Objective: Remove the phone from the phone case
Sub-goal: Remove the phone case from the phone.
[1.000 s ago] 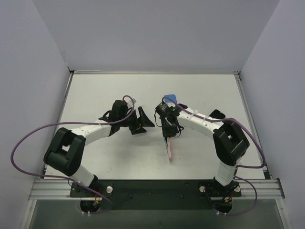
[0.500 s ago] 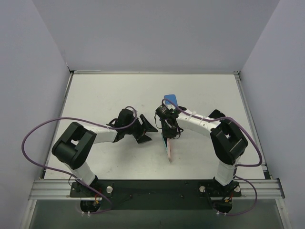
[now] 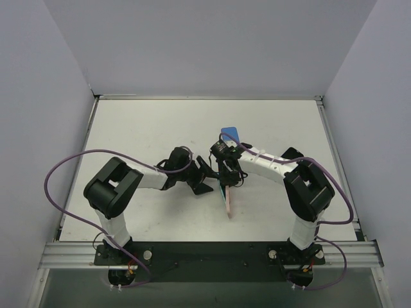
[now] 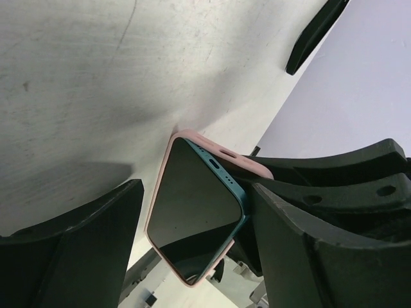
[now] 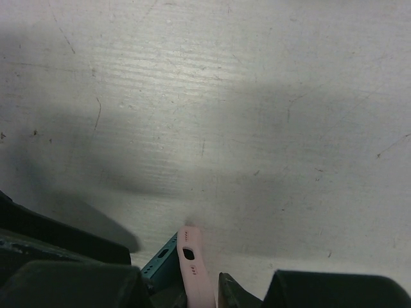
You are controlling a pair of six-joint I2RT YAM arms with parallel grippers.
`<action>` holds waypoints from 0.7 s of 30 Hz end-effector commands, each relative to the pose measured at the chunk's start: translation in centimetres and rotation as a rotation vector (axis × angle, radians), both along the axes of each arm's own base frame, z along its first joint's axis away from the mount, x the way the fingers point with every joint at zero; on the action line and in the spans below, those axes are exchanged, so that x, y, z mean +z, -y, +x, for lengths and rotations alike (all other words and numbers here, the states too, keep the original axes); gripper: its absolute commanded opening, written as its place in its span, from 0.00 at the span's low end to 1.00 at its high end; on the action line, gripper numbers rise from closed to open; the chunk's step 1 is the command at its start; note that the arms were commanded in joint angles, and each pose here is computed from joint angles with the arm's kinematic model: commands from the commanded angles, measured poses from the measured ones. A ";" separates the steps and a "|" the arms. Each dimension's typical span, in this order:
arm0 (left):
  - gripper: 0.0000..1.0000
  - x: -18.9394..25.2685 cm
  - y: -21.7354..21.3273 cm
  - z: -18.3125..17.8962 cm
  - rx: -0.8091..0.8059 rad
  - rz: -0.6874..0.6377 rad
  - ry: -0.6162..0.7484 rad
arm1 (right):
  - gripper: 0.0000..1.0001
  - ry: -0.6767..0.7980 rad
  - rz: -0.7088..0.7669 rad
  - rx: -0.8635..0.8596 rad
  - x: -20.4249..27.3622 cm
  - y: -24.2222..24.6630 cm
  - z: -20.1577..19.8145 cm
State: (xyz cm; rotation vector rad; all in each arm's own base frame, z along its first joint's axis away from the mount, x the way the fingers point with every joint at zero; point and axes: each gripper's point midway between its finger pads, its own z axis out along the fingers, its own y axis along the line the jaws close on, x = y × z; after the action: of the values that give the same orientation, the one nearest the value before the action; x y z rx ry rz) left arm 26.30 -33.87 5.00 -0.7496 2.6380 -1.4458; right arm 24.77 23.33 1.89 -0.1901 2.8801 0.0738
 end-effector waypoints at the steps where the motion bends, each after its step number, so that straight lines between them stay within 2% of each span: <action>1: 0.77 2.1 2.4 1.2 -0.021 -0.041 0.028 | 0.18 -0.294 -0.108 0.041 -5.0 2.2 -7.6; 7: 0.63 0.7 1.8 0.7 -0.034 0.062 -0.031 | 0.18 -0.272 -0.099 0.037 -4.6 1.8 -7.1; 8: 0.59 0.5 1.7 0.6 -0.036 0.079 -0.039 | 0.18 -0.262 -0.098 0.039 -4.4 1.8 -6.9; 9: 0.48 0.3 1.5 0.6 -0.035 0.098 -0.045 | 0.18 -0.258 -0.098 0.037 -4.2 1.7 -6.8; 12: 0.44 -0.2 0.7 0.2 -0.051 0.170 -0.067 | 0.18 -0.233 -0.095 0.032 -3.7 1.5 -6.2; 13: 0.37 -0.1 0.5 0.2 -0.053 0.189 -0.072 | 0.18 -0.229 -0.090 0.032 -3.6 1.4 -6.1; 15: 0.35 -0.3 0.2 0.1 -0.064 0.213 -0.065 | 0.18 -0.223 -0.093 0.025 -3.5 1.5 -5.9; 17: 0.29 -0.1 -0.2 0.0 -0.071 0.237 -0.066 | 0.18 -0.218 -0.091 0.022 -3.3 1.5 -5.6; 21: 0.27 -0.3 -1.5 -0.6 -0.103 0.306 -0.058 | 0.18 -0.206 -0.099 0.007 -3.1 2.1 -5.2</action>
State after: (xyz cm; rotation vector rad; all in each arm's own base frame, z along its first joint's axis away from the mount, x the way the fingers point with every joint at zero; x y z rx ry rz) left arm 27.21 -34.69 6.66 -0.6873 2.7880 -1.2522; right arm 25.07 23.58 2.45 -0.1670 2.8737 0.0948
